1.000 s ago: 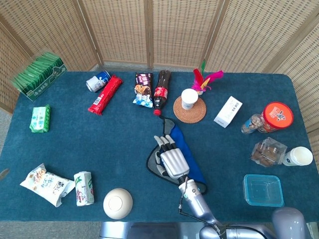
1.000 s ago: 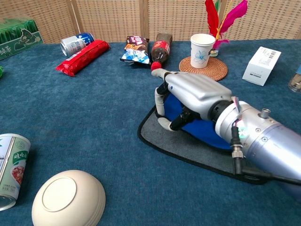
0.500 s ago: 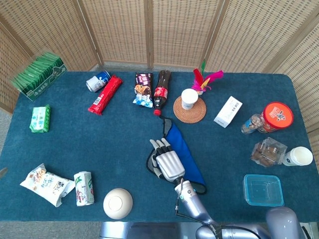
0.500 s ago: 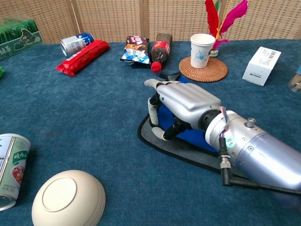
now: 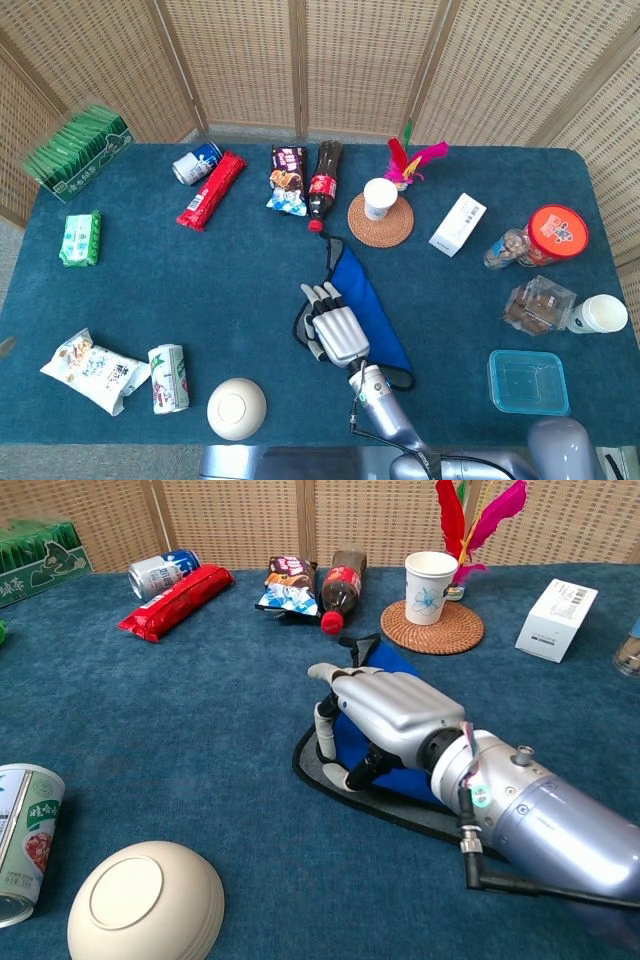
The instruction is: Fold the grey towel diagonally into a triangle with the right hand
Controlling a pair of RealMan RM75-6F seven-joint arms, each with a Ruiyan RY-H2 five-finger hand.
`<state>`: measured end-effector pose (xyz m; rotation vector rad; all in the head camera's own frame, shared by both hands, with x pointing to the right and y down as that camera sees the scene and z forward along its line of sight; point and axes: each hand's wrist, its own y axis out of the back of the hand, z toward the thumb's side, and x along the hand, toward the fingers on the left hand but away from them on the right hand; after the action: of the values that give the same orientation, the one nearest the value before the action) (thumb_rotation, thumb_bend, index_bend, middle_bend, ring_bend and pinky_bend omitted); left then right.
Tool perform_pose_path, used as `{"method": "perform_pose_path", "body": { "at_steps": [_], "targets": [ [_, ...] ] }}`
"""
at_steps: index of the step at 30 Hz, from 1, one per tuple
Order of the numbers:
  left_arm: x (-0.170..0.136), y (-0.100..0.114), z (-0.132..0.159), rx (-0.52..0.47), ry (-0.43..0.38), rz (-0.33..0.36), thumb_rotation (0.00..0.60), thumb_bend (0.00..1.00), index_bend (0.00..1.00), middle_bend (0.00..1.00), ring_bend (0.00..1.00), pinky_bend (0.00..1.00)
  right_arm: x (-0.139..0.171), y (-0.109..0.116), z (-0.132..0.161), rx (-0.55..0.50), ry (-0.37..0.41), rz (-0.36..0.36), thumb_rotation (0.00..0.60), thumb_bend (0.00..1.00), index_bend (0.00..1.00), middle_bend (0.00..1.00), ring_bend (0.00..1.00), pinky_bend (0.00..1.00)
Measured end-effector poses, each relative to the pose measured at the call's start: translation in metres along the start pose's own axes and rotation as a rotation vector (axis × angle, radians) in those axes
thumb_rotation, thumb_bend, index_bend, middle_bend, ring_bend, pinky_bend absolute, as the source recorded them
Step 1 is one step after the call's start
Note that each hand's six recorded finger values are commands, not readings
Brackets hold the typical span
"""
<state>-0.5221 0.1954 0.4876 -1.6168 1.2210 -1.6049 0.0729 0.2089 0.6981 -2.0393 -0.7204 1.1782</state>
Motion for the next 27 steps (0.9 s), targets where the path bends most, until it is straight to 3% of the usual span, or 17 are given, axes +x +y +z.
{"method": "perform_pose_path", "body": {
  "at_steps": [27],
  "targets": [
    [0.002, 0.002, -0.002, -0.007, 0.006, 0.006, 0.6, 0.28, 0.1, 0.0, 0.0, 0.01, -0.011, -0.007, 0.018, -0.05, -0.018, 0.013, 0.6, 0.56, 0.66, 0.0, 0.0, 0.0]
  ]
}}
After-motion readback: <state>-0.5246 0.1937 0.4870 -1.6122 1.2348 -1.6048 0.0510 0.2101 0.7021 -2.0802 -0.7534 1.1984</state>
